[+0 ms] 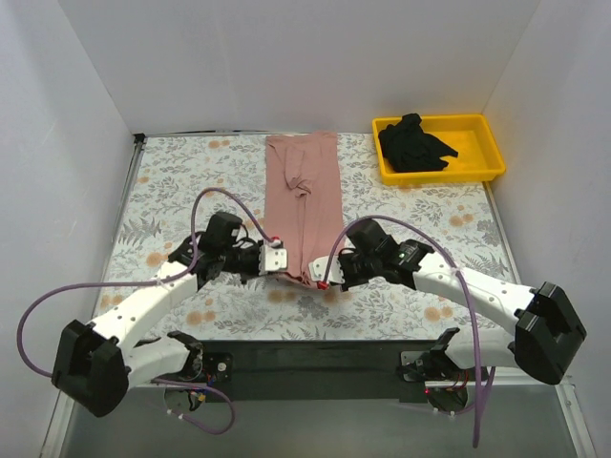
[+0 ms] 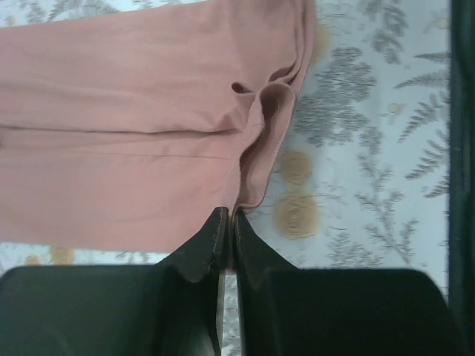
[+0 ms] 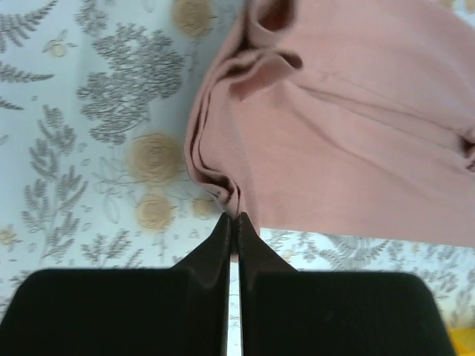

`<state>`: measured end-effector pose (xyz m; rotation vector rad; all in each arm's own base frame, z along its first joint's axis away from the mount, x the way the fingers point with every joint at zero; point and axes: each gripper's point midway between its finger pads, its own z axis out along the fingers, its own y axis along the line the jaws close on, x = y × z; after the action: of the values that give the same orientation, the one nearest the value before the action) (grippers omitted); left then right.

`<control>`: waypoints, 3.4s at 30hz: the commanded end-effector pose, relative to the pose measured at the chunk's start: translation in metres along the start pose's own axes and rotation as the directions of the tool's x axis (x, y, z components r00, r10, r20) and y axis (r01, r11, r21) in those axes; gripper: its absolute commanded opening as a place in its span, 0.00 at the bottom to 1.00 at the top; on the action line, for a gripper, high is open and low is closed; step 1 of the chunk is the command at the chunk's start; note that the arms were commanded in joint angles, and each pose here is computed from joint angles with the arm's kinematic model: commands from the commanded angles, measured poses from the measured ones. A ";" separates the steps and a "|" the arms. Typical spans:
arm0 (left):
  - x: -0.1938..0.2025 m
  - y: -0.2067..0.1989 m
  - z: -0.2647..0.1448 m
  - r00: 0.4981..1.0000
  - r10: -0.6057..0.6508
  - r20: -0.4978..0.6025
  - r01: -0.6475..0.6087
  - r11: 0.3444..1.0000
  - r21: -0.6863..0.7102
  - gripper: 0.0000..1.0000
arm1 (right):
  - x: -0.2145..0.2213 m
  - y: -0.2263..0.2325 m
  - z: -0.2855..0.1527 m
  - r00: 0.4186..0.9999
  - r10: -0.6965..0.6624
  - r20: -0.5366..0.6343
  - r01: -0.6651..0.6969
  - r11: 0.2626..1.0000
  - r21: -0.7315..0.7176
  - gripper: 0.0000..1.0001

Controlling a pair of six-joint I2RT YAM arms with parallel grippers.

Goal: Fold and stack the t-shirts
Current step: Fold the tshirt

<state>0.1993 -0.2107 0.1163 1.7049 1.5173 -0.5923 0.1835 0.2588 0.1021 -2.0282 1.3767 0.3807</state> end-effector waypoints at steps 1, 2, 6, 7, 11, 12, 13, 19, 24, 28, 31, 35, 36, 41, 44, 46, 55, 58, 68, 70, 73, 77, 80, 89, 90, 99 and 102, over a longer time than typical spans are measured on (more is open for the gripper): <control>-0.013 0.041 -0.007 0.999 0.016 0.051 -0.014 0.999 -0.046 0.00 | -0.017 -0.039 -0.010 0.995 -0.091 0.044 0.089 0.995 0.050 0.01; -0.013 0.056 -0.007 0.999 0.011 0.050 -0.008 0.998 -0.059 0.00 | -0.009 -0.050 -0.008 0.996 -0.079 0.030 0.077 0.996 0.054 0.01; -0.013 0.093 -0.002 0.997 0.052 0.065 -0.045 0.994 -0.103 0.00 | 0.000 -0.093 -0.005 0.993 -0.114 0.017 0.112 0.987 0.112 0.01; -0.013 0.101 0.000 0.995 0.064 0.070 -0.056 0.992 -0.114 0.00 | 0.001 -0.101 -0.004 0.992 -0.125 0.014 0.122 0.985 0.124 0.01; 0.005 0.138 0.007 0.997 0.036 0.066 -0.026 0.991 -0.135 0.00 | 0.013 -0.143 -0.004 0.987 -0.161 -0.003 0.159 0.971 0.180 0.01; 0.008 0.146 0.007 0.997 0.032 0.070 -0.022 0.990 -0.142 0.00 | 0.020 -0.148 0.002 0.986 -0.167 -0.013 0.167 0.971 0.172 0.01; 0.003 0.161 0.005 0.996 0.050 0.078 -0.036 0.986 -0.164 0.00 | 0.022 -0.153 0.004 0.985 -0.170 -0.013 0.170 0.970 0.171 0.01; 0.018 0.214 0.011 0.996 0.029 0.089 -0.011 0.981 -0.196 0.00 | 0.038 -0.201 0.012 0.980 -0.195 -0.031 0.197 0.959 0.204 0.01; 0.033 0.245 0.024 0.996 0.024 0.084 -0.006 0.978 -0.207 0.00 | 0.057 -0.235 0.025 0.980 -0.195 -0.041 0.199 0.956 0.216 0.01; 0.048 0.265 0.034 0.998 0.026 0.060 -0.012 0.976 -0.219 0.00 | 0.071 -0.259 0.032 0.977 -0.205 -0.062 0.214 0.949 0.231 0.01; 0.062 0.276 0.041 0.999 0.013 0.041 -0.004 0.974 -0.227 0.00 | 0.083 -0.268 0.040 0.976 -0.202 -0.077 0.214 0.950 0.229 0.01; 0.077 0.284 0.048 1.000 -0.006 0.031 0.013 0.970 -0.242 0.00 | 0.097 -0.271 0.053 0.977 -0.194 -0.092 0.210 0.953 0.218 0.01; 0.078 0.289 0.048 0.999 0.003 0.032 0.006 0.966 -0.259 0.00 | 0.099 -0.274 0.055 0.975 -0.198 -0.096 0.215 0.950 0.225 0.01; 0.094 0.297 0.054 0.999 -0.034 0.002 0.033 0.958 -0.283 0.00 | 0.108 -0.285 0.062 0.977 -0.174 -0.122 0.200 0.948 0.248 0.01; 0.097 0.305 0.053 0.999 -0.054 -0.009 0.048 0.950 -0.308 0.00 | 0.106 -0.295 0.059 0.978 -0.163 -0.130 0.194 0.942 0.274 0.15; 0.093 0.312 0.050 0.998 -0.068 0.000 0.064 0.942 -0.330 0.20 | 0.105 -0.304 0.054 0.978 -0.149 -0.144 0.187 0.935 0.301 0.39; 0.022 0.306 -0.021 0.985 -0.113 0.134 0.157 0.907 -0.392 0.41 | 0.050 -0.311 -0.033 0.986 -0.124 -0.109 0.158 0.896 0.414 0.48; 0.024 0.263 -0.020 0.978 -0.149 0.144 0.188 0.927 -0.324 0.43 | 0.047 -0.269 -0.024 0.994 -0.088 -0.067 0.106 0.937 0.333 0.44; 0.055 0.165 0.023 0.971 -0.229 0.063 0.236 0.958 -0.160 0.46 | 0.064 -0.142 0.027 0.996 0.013 -0.086 -0.009 0.998 0.057 0.47; 0.063 0.153 0.031 0.972 -0.231 0.045 0.235 0.963 -0.134 0.46 | 0.072 -0.133 0.036 0.994 0.047 -0.095 -0.045 0.999 0.029 0.48; 0.071 0.142 0.040 0.978 -0.208 0.018 0.208 0.972 -0.109 0.46 | 0.080 -0.123 0.047 0.991 0.079 -0.104 -0.080 0.997 -0.005 0.47; 0.084 0.131 0.049 0.977 -0.215 -0.015 0.213 0.973 -0.084 0.46 | 0.089 -0.113 0.059 0.988 0.095 -0.119 -0.100 0.994 -0.036 0.45; 0.090 0.122 0.052 0.977 -0.212 -0.028 0.209 0.975 -0.067 0.46 | 0.098 -0.109 0.066 0.984 0.106 -0.143 -0.115 0.992 -0.050 0.44; 0.112 0.106 0.056 0.971 -0.220 -0.095 0.216 0.975 -0.051 0.42 | 0.113 -0.092 0.075 0.977 0.121 -0.177 -0.138 0.986 -0.091 0.39; 0.115 0.107 0.057 0.968 -0.227 -0.104 0.223 0.973 -0.052 0.41 | 0.115 -0.090 0.076 0.976 0.120 -0.182 -0.139 0.986 -0.093 0.39; 0.121 0.102 0.061 0.963 -0.240 -0.125 0.239 0.971 -0.022 0.10 | 0.122 -0.080 0.076 0.969 0.128 -0.210 -0.152 0.983 -0.106 0.23; 0.113 0.106 0.058 0.961 -0.255 -0.111 0.254 0.967 -0.020 0.00 | 0.124 -0.088 0.076 0.962 0.157 -0.225 -0.178 0.981 -0.078 0.02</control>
<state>0.3396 -0.1866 0.0216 1.5661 1.7852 -0.5910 0.3299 0.2524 0.0231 -2.0772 1.6008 0.3064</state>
